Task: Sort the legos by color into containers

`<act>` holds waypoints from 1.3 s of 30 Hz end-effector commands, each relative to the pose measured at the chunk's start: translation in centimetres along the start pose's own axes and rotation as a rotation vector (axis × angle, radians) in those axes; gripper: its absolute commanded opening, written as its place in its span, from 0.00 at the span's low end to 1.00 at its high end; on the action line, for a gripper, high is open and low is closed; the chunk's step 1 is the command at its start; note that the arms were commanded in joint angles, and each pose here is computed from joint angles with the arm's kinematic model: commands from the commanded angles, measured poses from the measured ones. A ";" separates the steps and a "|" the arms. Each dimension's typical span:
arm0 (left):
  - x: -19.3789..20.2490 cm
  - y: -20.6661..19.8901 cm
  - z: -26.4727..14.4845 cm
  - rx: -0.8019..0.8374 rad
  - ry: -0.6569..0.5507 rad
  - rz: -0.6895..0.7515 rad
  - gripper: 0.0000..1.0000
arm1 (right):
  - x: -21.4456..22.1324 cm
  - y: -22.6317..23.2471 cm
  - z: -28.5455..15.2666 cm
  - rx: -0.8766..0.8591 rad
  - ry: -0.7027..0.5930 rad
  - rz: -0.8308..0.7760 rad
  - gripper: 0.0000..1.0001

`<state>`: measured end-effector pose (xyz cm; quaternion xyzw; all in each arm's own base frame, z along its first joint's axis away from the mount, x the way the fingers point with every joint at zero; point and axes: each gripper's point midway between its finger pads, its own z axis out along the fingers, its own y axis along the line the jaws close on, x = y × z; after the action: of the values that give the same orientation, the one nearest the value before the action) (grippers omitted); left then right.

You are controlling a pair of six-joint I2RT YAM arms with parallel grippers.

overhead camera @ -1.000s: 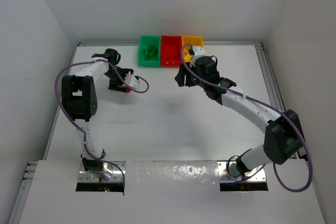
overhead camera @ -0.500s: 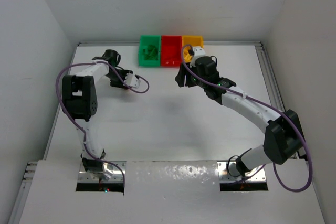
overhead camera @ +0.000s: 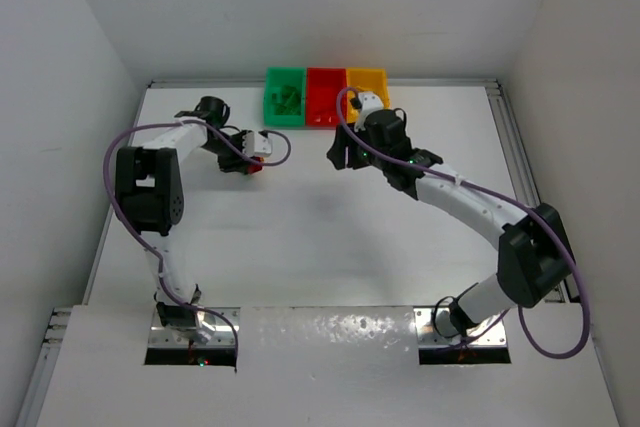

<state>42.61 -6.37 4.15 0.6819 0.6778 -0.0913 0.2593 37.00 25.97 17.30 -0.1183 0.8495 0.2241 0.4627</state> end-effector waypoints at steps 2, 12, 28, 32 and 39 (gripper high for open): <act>-4.4 0.7 -1.6 -0.055 -0.133 -0.144 0.04 | -0.7 5.6 1.7 -0.194 -0.022 -0.040 0.56; -7.7 -1.4 -0.4 0.008 -0.254 -0.304 0.04 | 0.0 10.6 7.2 -0.372 -0.093 0.015 0.57; -6.9 0.9 -3.6 -0.133 -0.174 -0.434 0.02 | 5.7 -0.3 9.7 0.004 0.301 -0.411 0.79; -6.8 0.6 -5.1 -0.171 -0.157 -0.453 0.02 | 7.1 -4.1 8.6 -0.169 0.366 -0.422 0.78; -7.1 0.5 -7.2 -0.218 -0.149 -0.534 0.02 | 9.3 -4.3 10.2 -0.259 0.446 -0.557 0.77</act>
<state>40.96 -9.69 11.67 0.4649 0.8103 -0.1407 0.3278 41.96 24.12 3.37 -0.3754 0.8685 0.1293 0.2968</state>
